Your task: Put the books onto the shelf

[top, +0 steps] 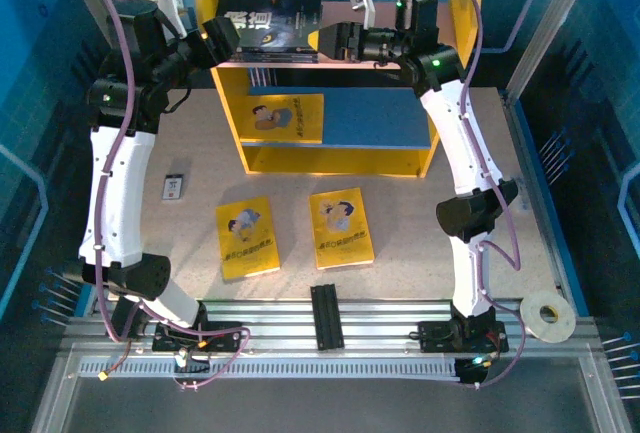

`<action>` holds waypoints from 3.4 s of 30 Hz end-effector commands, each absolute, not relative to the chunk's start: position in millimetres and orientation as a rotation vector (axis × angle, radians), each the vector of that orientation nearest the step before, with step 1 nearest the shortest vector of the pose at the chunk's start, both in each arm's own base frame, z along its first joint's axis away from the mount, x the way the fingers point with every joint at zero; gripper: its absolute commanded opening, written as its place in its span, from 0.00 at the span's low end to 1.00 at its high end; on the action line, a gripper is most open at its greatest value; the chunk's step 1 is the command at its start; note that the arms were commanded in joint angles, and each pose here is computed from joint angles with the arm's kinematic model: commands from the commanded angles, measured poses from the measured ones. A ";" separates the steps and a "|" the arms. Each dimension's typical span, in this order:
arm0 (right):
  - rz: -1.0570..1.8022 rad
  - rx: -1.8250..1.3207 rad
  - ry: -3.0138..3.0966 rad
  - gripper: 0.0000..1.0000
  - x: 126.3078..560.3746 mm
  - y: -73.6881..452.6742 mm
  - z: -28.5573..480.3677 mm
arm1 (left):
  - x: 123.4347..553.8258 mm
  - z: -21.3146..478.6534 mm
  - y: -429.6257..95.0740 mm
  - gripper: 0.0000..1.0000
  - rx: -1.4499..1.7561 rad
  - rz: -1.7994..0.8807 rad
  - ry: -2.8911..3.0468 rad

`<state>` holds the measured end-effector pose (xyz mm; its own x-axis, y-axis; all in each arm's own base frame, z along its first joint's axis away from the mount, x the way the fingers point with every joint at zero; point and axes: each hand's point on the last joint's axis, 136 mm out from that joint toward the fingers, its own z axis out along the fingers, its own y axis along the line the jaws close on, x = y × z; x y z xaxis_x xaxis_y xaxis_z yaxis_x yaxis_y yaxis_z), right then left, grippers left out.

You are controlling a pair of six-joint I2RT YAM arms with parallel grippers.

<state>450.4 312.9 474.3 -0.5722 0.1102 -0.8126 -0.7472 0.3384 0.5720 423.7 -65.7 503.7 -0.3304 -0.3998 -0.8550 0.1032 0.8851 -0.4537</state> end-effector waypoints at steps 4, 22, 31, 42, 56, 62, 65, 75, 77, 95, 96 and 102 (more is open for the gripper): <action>1.358 -0.618 1.741 0.67 439.9 317.6 488.0 | 420.3 508.3 -59.7 0.80 -0.215 -0.492 1.823; 1.164 -0.635 1.789 0.69 444.6 301.6 469.9 | 415.2 505.0 -58.6 0.80 -0.210 -0.479 1.830; 1.065 -0.737 1.785 0.72 443.0 298.0 448.0 | 404.1 499.0 -56.4 0.80 -0.212 -0.467 1.843; 0.997 -0.753 1.838 0.70 456.2 297.3 418.3 | 391.8 501.2 -50.3 0.81 -0.209 -0.430 1.833; 0.813 -0.816 1.884 0.69 462.8 301.8 391.3 | 384.6 499.7 -39.1 0.81 -0.232 -0.393 1.834; 0.790 -0.823 1.897 0.69 465.4 306.2 384.3 | 384.4 498.9 -37.4 0.81 -0.236 -0.390 1.835; 0.772 -0.827 1.906 0.69 466.1 307.7 381.3 | 383.9 499.5 -36.8 0.81 -0.236 -0.389 1.834; 0.739 -0.825 1.914 0.69 468.4 308.6 378.1 | 383.6 499.8 -36.1 0.81 -0.237 -0.390 1.831; 0.736 -0.824 1.913 0.69 468.6 308.9 378.4 | 383.6 500.5 -36.1 0.81 -0.235 -0.390 1.829; 0.697 -0.803 1.919 0.69 472.8 306.2 379.2 | 381.6 500.5 -34.4 0.81 -0.238 -0.386 1.825; 0.696 -0.803 1.920 0.69 472.9 305.9 378.9 | 381.3 500.8 -34.3 0.81 -0.238 -0.386 1.825; 0.688 -0.797 1.923 0.69 474.1 305.6 378.4 | 381.4 500.5 -34.0 0.81 -0.238 -0.387 1.825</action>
